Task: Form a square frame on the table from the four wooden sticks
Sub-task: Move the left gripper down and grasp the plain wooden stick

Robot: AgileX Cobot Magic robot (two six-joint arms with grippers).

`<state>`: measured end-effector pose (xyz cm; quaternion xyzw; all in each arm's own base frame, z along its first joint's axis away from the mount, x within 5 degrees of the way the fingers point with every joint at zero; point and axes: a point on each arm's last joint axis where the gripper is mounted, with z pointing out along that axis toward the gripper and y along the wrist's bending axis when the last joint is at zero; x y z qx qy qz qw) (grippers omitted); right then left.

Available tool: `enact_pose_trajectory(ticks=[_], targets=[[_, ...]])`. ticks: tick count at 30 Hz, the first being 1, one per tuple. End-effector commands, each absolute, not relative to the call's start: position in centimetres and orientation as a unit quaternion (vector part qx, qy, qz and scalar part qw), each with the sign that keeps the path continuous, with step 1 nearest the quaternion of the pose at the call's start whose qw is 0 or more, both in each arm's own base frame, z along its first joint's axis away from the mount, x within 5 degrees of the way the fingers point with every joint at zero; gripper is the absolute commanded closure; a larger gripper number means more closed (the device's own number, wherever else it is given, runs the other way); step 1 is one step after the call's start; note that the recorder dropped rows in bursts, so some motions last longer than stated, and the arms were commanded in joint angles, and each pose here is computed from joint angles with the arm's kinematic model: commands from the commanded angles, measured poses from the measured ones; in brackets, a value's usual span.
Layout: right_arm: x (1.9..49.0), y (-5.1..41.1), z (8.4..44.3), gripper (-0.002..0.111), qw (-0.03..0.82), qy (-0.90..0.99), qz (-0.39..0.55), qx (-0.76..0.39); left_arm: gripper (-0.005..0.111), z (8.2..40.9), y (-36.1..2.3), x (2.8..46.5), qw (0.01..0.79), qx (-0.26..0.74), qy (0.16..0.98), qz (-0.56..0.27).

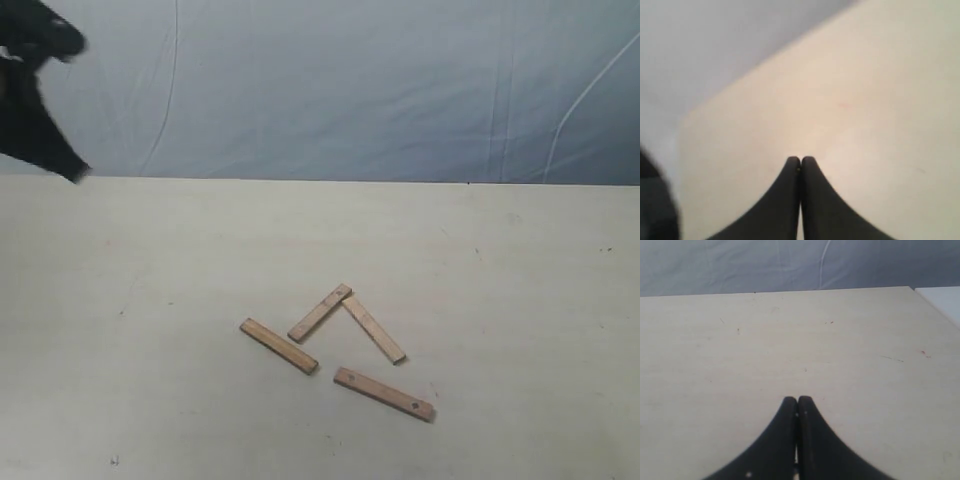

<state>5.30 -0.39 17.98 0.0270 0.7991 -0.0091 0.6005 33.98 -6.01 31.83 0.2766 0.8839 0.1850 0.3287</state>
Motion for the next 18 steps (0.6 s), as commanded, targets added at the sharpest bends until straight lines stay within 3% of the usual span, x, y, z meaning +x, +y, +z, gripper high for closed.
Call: enact_pose_trajectory(ticks=[1, 4, 8, 18], targets=[[5.3, -0.4, 18.1, 0.109, 0.604, 0.797, -0.009, 0.024, 0.107, 30.1, -12.8, 32.2, 0.140, 0.550, 0.823, 0.007], [5.3, -0.4, 18.1, 0.109, 0.604, 0.797, -0.009, 0.024, 0.107, 28.6, -15.8, 30.8, 0.106, 0.684, 0.722, -0.007], [5.3, -0.4, 18.1, 0.109, 0.604, 0.797, -0.009, 0.024, 0.104, 26.1, -19.1, 30.3, 0.122, 0.747, 0.654, 0.000], [5.3, -0.4, 18.0, 0.109, 0.603, 0.798, -0.009, 0.024, 0.054, 19.4, -22.1, 32.3, 0.109, 0.824, 0.555, 0.024]])
